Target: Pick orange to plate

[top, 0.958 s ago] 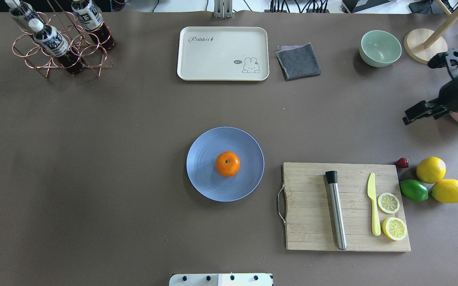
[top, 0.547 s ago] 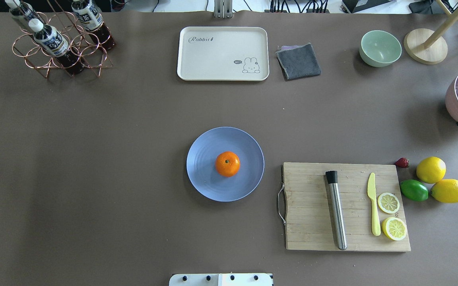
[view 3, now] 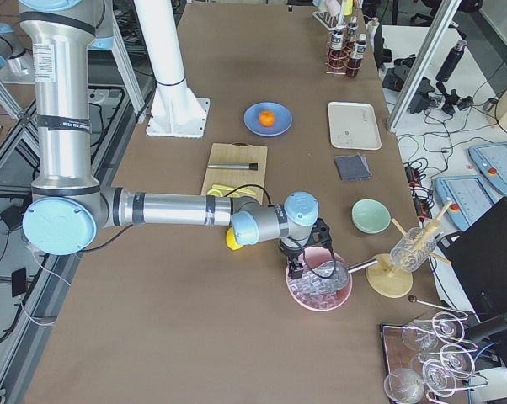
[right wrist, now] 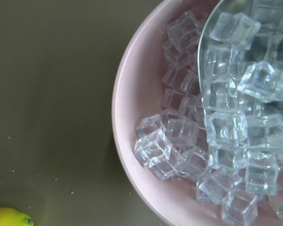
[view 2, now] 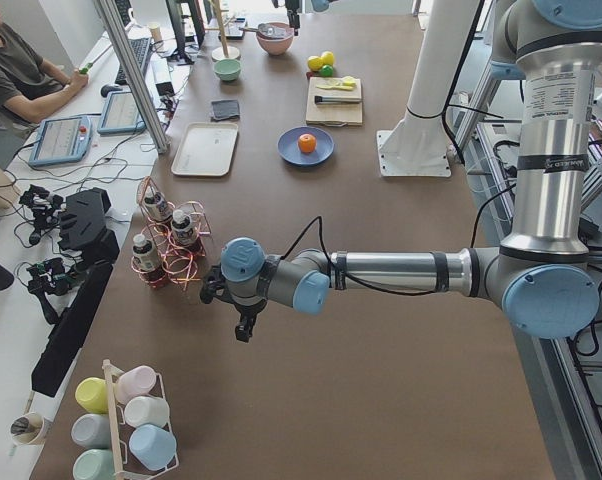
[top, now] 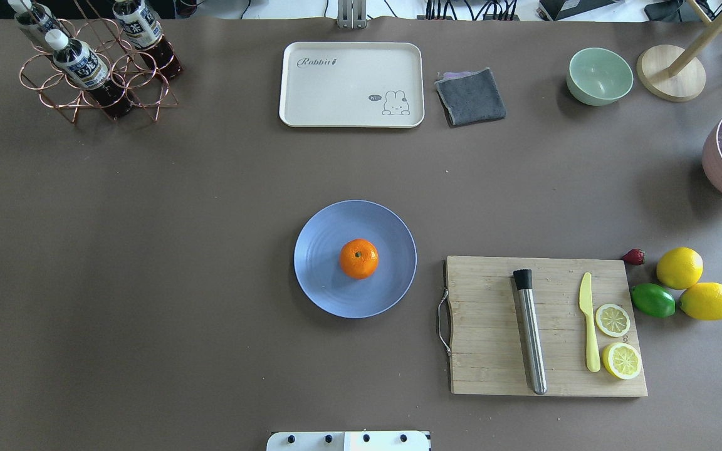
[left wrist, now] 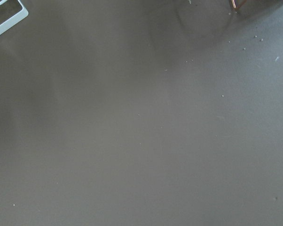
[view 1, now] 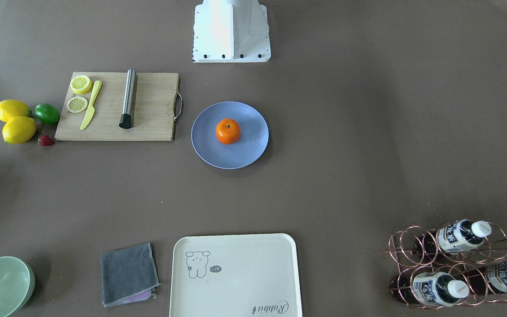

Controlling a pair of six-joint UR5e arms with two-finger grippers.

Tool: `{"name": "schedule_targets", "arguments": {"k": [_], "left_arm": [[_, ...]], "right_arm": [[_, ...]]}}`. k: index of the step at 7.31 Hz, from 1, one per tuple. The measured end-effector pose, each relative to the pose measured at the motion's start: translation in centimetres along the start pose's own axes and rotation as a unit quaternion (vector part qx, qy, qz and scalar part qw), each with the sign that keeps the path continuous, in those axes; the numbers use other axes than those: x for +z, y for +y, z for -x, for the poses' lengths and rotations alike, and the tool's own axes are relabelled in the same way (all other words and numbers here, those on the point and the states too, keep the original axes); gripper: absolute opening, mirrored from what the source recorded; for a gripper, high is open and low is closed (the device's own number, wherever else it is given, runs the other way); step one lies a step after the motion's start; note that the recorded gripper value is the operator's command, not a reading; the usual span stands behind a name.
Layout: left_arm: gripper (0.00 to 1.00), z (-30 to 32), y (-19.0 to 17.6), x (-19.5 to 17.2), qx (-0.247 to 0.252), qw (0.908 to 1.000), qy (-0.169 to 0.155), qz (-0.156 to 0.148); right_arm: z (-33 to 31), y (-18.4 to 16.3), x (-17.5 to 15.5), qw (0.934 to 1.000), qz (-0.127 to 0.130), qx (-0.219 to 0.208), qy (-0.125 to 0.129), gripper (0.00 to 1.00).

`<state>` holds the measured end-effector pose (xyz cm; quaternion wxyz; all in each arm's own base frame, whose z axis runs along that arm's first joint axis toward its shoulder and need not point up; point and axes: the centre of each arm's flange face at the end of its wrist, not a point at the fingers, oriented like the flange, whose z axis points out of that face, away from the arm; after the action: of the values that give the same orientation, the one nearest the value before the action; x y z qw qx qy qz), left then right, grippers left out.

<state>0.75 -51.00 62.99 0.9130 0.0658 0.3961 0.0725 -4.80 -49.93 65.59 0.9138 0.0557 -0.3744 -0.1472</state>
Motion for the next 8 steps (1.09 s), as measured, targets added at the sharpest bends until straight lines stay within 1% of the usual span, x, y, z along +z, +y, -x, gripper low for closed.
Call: {"name": "schedule_targets", "arguments": {"k": [3, 5, 8], "left_arm": [[0.98, -0.4, -0.2, -0.4, 0.01, 0.9999, -0.005, -0.008], [0.98, -1.0, -0.4, -0.6, 0.021, 0.9997, -0.001, -0.016], [0.98, -1.4, -0.6, -0.5, 0.029, 0.9994, 0.002, -0.02]], "right_arm": [[0.1, -0.2, -0.1, 1.0, -0.001, 0.0, 0.0, 1.0], [0.2, -0.3, -0.1, 1.0, -0.002, 0.001, -0.003, 1.0], [0.2, -0.1, -0.1, 1.0, -0.001, 0.003, -0.007, 1.0]]}}
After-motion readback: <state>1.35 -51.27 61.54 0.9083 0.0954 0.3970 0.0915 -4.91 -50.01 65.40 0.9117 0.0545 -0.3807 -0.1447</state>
